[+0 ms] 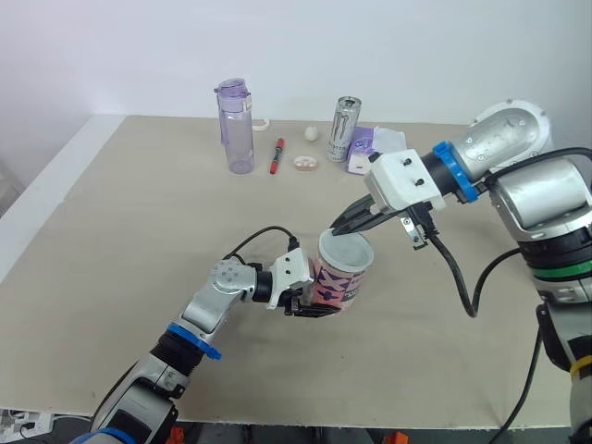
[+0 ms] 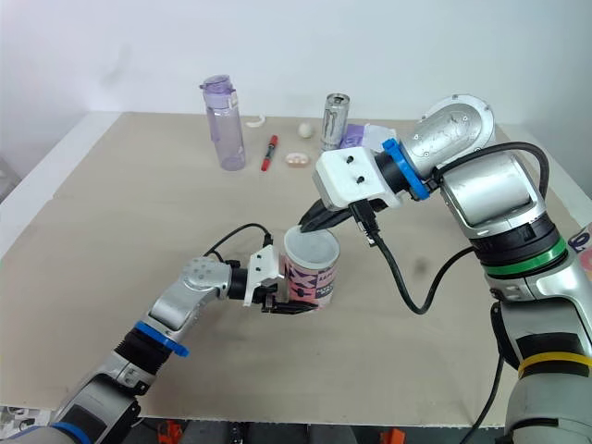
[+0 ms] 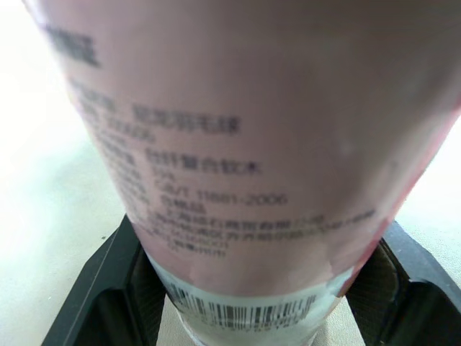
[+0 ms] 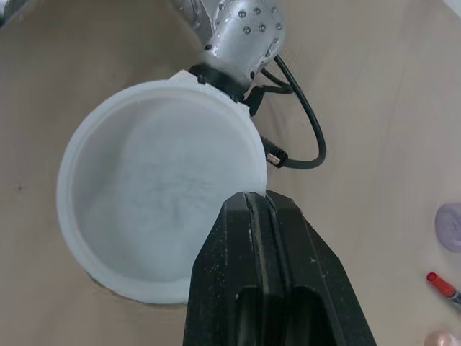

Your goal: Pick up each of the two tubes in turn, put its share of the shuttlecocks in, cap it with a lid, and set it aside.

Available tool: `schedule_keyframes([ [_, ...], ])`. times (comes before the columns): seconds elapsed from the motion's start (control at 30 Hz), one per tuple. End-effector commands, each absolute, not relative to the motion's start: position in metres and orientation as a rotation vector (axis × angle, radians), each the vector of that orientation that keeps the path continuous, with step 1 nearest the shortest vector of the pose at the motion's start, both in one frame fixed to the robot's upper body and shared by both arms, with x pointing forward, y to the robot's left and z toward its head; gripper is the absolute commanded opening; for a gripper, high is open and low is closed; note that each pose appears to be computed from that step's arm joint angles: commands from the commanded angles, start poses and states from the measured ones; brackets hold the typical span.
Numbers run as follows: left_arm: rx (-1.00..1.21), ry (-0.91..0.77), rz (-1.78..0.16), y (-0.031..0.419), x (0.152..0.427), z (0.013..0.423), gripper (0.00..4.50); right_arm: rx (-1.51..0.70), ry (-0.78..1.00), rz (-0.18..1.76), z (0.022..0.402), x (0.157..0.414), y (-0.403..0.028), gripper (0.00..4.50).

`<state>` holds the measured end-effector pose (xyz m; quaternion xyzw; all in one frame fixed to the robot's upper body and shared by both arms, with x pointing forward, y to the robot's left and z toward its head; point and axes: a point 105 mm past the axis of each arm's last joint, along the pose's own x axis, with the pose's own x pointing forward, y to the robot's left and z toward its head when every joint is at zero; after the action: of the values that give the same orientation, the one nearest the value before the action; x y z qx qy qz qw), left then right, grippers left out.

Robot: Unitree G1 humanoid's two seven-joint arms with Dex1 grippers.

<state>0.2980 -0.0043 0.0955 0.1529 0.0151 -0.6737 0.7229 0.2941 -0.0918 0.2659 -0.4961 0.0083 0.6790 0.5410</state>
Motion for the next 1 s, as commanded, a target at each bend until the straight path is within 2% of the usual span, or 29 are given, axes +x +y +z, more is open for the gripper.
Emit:
schedule_keyframes([
  [0.03, 0.363, 0.119, -1.419, 0.0089, 0.3067, 0.0796, 2.94, -1.241, 0.007, 1.624, 0.2710, 0.2910, -0.0955, 0.07],
  [1.0, 0.361, 0.135, -1.411, 0.0111, 0.3075, 0.0780, 2.94, -1.296, -0.016, 1.624, 0.2708, 0.2961, -0.0956, 0.07],
])
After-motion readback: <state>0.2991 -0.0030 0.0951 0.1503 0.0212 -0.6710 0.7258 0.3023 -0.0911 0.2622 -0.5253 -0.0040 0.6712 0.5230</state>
